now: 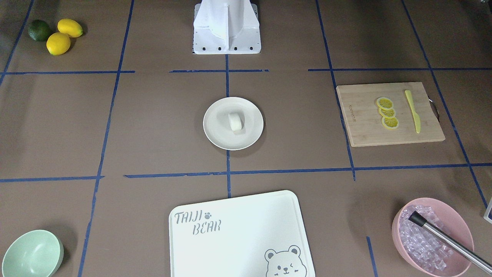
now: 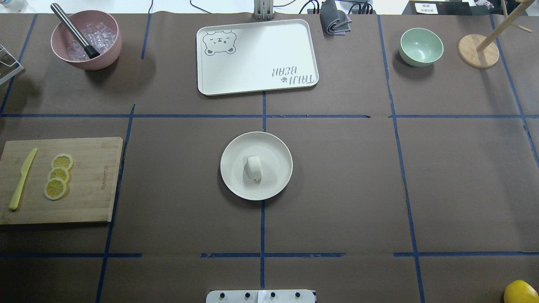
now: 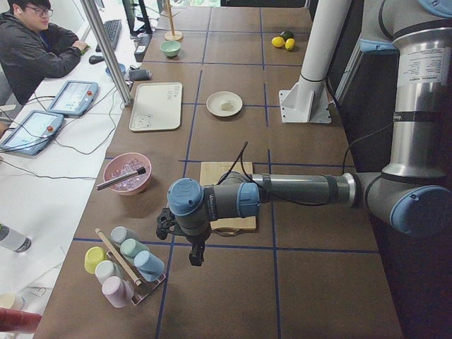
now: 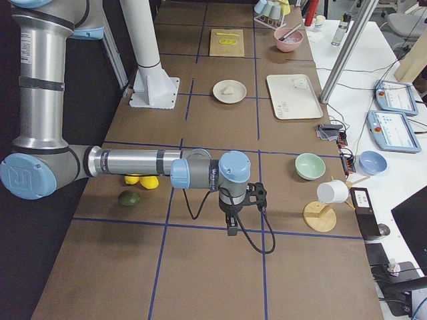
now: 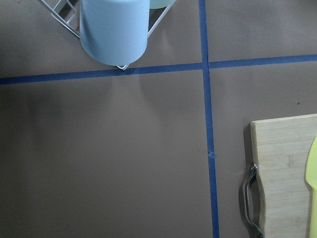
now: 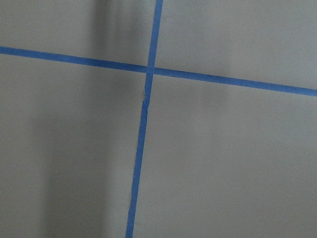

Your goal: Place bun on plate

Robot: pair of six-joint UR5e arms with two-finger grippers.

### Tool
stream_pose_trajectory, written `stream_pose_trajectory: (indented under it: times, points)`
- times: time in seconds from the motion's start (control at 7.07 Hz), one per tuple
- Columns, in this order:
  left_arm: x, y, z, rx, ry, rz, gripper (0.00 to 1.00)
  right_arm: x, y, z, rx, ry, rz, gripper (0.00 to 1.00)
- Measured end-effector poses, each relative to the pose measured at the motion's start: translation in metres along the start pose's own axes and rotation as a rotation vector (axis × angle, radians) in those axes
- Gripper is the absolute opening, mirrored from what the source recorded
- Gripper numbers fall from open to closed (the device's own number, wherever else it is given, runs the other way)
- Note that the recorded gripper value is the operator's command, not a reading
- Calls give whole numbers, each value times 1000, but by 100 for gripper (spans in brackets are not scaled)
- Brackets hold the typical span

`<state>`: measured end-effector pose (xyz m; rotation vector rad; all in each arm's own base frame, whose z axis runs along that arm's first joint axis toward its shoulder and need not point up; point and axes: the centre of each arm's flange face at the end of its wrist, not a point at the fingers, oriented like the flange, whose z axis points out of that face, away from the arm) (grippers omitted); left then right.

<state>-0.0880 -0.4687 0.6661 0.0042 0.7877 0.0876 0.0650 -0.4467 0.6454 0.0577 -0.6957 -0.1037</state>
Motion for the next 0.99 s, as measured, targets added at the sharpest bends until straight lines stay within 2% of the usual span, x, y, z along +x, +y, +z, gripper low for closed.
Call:
stream_pose_trajectory:
  times: [0.99]
  points:
    - [1, -2, -2, 4, -2, 5, 100, -1, -2, 0, 0, 1, -5, 100]
